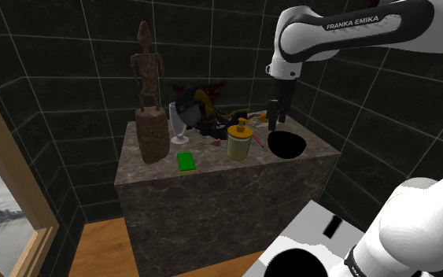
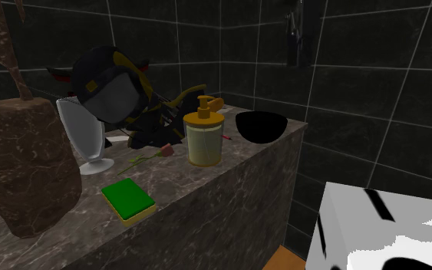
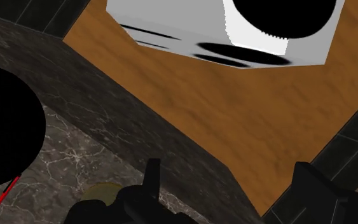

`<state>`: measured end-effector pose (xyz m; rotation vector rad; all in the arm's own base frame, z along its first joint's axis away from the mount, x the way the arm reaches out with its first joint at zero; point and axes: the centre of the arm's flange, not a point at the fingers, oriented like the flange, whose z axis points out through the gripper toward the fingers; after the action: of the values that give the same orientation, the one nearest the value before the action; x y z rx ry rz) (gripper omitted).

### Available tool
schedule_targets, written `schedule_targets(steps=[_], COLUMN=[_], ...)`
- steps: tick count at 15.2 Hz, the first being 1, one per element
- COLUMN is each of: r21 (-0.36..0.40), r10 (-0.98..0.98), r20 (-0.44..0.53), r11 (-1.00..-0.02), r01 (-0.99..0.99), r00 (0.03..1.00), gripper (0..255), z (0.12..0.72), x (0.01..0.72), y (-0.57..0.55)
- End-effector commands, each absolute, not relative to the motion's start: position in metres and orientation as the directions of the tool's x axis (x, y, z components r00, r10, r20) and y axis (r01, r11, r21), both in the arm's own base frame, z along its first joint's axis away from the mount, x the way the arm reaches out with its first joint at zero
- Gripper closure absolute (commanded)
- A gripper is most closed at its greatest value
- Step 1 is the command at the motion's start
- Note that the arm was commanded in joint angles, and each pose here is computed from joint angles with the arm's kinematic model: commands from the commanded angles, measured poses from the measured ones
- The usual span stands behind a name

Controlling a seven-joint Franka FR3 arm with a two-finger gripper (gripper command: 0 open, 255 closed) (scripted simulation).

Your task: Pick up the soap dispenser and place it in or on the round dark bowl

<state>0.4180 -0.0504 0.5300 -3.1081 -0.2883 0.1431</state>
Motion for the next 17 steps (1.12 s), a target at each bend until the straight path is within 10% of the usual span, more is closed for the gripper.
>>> schedule_targets(steps=[1, 17], r21=[-0.022, -0.003], r10=[0.190, 0.234], r20=[-0.088, -0.084], r11=[-0.982, -0.972], r01=[0.189, 0.235], r00=[0.978, 0.969], gripper=[0, 0], z=[0.519, 0.458], x=[0.440, 0.621], y=[-0.061, -0.145])
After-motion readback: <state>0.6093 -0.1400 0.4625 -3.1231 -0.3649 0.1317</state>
